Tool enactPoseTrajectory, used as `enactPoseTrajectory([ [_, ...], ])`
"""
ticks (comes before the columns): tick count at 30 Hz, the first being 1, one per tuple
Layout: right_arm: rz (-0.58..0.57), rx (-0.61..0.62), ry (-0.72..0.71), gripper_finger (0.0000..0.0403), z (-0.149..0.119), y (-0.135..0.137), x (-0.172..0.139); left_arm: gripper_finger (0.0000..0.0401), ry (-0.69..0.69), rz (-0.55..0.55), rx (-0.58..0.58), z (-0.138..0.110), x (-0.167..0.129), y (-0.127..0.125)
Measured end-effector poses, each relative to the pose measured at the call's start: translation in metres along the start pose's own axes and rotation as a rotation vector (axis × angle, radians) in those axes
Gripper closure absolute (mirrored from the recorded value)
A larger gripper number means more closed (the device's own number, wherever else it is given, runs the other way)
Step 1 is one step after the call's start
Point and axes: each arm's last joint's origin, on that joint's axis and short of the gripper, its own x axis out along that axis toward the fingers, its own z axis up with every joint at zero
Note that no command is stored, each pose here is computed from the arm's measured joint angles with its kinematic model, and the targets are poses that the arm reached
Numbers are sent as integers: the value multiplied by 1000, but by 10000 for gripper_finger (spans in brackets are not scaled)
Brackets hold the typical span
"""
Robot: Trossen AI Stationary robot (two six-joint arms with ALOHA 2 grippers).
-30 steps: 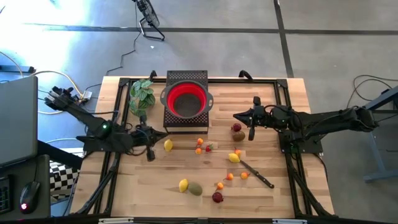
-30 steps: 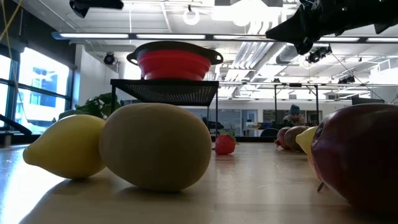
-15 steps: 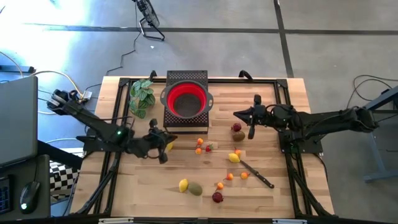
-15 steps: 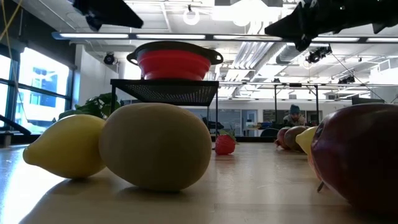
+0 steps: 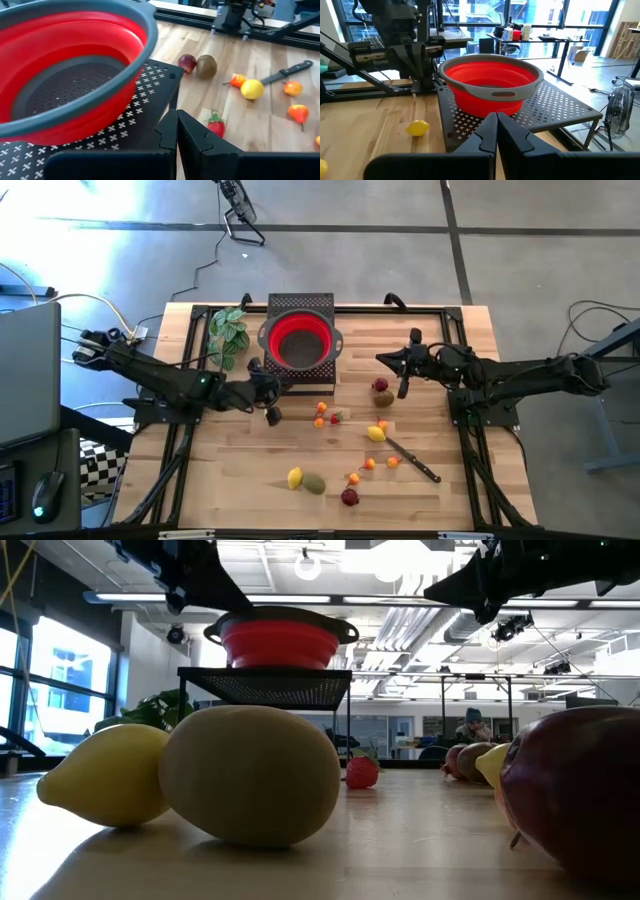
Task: Pick & Place Fruit
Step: Put the red strainer bowl on the shelf
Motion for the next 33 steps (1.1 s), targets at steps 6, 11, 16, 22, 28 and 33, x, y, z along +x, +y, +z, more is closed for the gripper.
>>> enactPoseTrajectory([
  [6, 0, -1, 0, 401, 0, 0, 0, 401, 13, 2, -1, 2, 6, 8],
  [11, 0, -1, 0, 401, 0, 0, 0, 401, 30, -19, -3, 3, 10, 13],
  [16, 0, -7, 1, 401, 0, 0, 0, 401, 33, -24, -6, 4, 10, 14],
  [22, 0, -27, 0, 401, 0, 0, 0, 401, 33, -24, -4, 3, 10, 14],
  [28, 0, -27, 0, 401, 0, 0, 0, 401, 31, -21, -5, 4, 10, 14],
  [33, 0, -27, 0, 401, 0, 0, 0, 401, 27, 17, -40, 3, 14, 16],
])
